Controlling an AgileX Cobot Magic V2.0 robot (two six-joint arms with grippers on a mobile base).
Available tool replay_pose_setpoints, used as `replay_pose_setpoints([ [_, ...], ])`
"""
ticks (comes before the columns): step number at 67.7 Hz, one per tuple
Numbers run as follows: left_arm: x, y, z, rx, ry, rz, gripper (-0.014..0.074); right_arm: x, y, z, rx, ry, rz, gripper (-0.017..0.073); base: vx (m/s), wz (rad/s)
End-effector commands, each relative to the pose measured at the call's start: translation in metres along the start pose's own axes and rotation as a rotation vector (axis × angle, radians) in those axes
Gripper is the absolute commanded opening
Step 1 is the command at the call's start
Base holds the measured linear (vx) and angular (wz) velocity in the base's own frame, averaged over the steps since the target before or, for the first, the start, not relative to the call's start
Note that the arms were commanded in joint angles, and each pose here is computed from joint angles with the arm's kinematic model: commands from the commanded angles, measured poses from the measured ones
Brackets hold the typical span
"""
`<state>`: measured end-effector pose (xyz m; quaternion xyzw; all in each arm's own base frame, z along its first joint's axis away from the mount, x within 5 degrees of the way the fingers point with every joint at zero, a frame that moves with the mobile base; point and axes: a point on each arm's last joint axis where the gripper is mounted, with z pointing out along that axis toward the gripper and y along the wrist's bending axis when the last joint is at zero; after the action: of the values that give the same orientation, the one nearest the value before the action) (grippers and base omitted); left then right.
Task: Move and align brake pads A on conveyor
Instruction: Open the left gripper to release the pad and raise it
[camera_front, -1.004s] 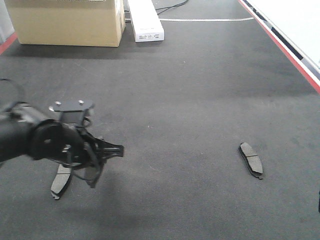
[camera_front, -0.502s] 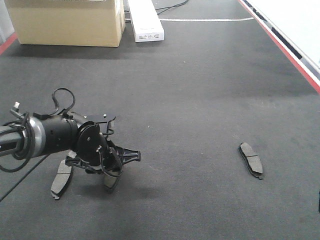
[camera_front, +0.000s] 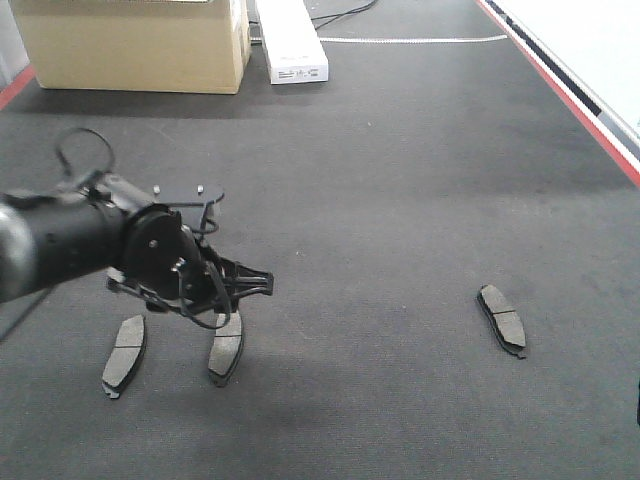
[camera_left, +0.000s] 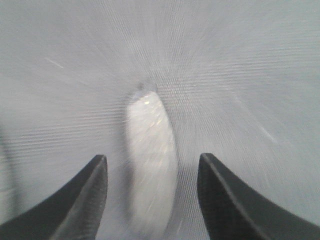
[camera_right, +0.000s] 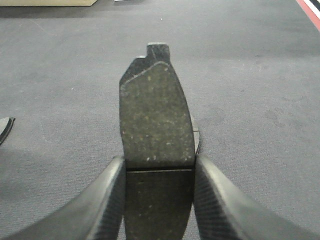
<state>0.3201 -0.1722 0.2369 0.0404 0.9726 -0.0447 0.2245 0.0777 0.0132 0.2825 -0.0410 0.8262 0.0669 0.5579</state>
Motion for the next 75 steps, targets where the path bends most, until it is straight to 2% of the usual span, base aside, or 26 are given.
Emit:
replay_pose_setpoints([
  [1,-0.007,-0.005,-0.053,0.015,-0.137,0.057,0.0398,-0.018,0.001,-0.004,-0.002,-0.122,-0.010,-0.0004,0.00,0.00],
  [7,-0.001,-0.009,-0.087,0.039,-0.196,0.087,0.0398,-0.018,0.001,-0.004,-0.002,-0.122,-0.010,-0.0004,0.00,0.00],
  [13,0.007,-0.012,-0.124,0.093,-0.271,0.100,0.0398,-0.018,0.001,-0.004,-0.002,-0.122,-0.010,-0.0004,0.00,0.00],
  [24,0.023,-0.004,-0.172,0.153,-0.388,0.124,0.0398,-0.018,0.001,-0.004,-0.002,-0.122,-0.010,-0.0004,0.00,0.00],
  [34,0.053,0.018,-0.193,0.171,-0.441,0.135,0.0398,-0.018,0.001,-0.004,-0.002,-0.122,-0.010,-0.0004,0.00,0.00],
  [53,0.124,0.064,-0.203,0.220,-0.523,0.143,0.0398,-0.018,0.001,-0.004,-0.002,-0.122,-0.010,-0.0004,0.00,0.00],
  [59,0.147,0.078,-0.204,0.235,-0.545,0.162,0.0398,-0.018,0.001,-0.004,-0.002,-0.122,-0.010,-0.0004,0.00,0.00],
  [75,0.215,0.108,-0.218,0.418,-0.676,0.243,0.0398,-0.018,0.001,-0.004,-0.002,-0.122,-0.010,-0.0004,0.00,0.00],
])
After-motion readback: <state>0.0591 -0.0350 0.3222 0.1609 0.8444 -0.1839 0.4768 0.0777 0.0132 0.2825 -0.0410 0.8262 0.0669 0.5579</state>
